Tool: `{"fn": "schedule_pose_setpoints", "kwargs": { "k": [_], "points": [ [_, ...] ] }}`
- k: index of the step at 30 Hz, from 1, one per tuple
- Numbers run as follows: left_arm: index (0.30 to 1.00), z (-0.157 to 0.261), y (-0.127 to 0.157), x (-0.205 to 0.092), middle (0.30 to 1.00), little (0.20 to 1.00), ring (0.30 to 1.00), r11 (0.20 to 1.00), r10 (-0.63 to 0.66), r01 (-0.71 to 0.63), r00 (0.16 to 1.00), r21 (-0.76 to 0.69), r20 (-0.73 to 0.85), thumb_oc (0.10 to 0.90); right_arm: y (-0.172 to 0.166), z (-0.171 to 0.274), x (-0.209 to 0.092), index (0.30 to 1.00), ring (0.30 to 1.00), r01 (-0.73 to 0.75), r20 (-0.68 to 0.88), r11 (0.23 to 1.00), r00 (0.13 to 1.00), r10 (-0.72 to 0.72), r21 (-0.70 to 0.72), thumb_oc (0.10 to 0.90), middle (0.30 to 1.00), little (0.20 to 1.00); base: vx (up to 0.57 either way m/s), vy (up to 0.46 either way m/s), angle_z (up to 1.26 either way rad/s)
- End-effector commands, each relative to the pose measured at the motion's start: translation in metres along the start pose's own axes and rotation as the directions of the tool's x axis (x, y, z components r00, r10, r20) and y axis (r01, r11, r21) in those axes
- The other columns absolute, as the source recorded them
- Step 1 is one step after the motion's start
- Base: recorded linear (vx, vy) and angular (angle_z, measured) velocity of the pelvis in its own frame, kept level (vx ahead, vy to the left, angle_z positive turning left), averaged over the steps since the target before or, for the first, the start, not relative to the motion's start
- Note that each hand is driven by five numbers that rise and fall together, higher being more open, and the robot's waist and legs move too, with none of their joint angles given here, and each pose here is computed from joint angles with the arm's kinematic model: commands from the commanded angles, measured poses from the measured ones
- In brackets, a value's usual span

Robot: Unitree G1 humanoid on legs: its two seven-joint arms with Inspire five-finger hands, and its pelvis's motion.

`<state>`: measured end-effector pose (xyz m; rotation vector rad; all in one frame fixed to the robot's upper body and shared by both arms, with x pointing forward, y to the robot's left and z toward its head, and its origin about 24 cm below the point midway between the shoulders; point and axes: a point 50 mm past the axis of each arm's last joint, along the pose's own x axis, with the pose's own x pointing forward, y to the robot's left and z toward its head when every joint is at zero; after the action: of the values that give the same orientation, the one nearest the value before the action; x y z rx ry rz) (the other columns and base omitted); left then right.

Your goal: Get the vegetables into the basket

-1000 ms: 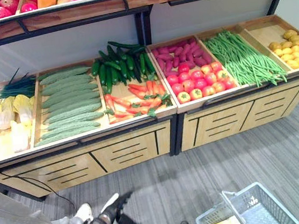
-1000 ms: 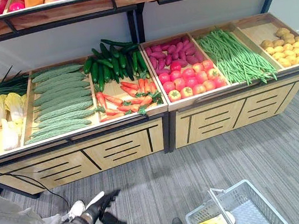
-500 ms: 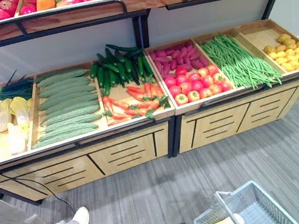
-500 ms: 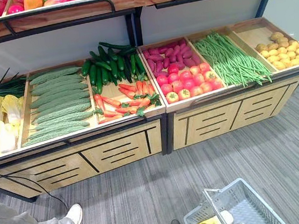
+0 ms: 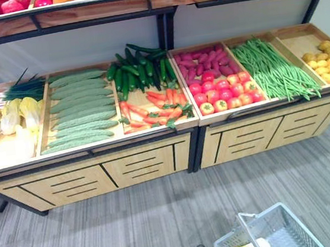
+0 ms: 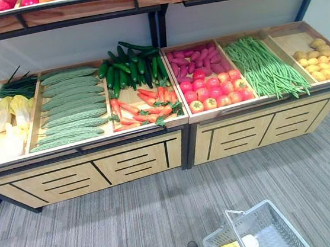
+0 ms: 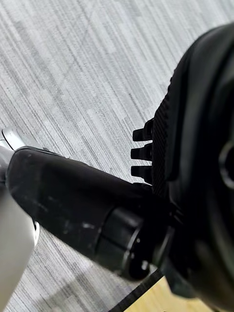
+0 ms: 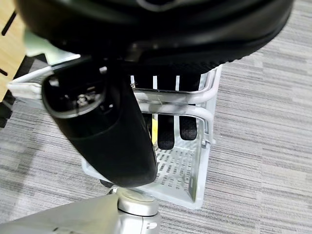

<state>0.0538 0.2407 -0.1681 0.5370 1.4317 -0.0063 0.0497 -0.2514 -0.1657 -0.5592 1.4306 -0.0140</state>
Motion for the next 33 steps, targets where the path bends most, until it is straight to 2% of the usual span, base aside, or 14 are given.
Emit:
{"fn": "schedule_pose_setpoints", "kwargs": {
  "k": [1, 16, 33],
  "points": [
    [1.000, 0.001, 0.010, 0.001, 1.000, 1.000, 1.000, 0.999, 0.035, -0.036, 0.999, -0.041, -0.023, 0.900, 0.005, 0.029, -0.001, 0.300, 0.300, -0.013, 0.084, 1.000, 0.996, 0.011, 0.023, 0.400, 0.300, 0.300, 0.00, 0.000, 0.00],
    [1.000, 0.001, 0.007, 0.001, 1.000, 1.000, 1.000, 0.999, 0.023, -0.024, 0.999, -0.030, -0.023, 0.900, 0.004, 0.025, 0.000, 0.300, 0.300, -0.012, 0.069, 1.000, 0.998, 0.012, 0.001, 0.400, 0.300, 0.300, 0.00, 0.003, 0.00],
    [1.000, 0.011, 0.033, 0.002, 1.000, 1.000, 1.000, 0.992, 0.094, -0.094, 0.996, -0.085, -0.007, 0.900, -0.012, 0.046, 0.000, 0.300, 0.300, 0.029, 0.127, 0.998, 0.991, -0.037, 0.063, 0.400, 0.300, 0.300, 0.03, 0.086, -0.12]
  ]
}}
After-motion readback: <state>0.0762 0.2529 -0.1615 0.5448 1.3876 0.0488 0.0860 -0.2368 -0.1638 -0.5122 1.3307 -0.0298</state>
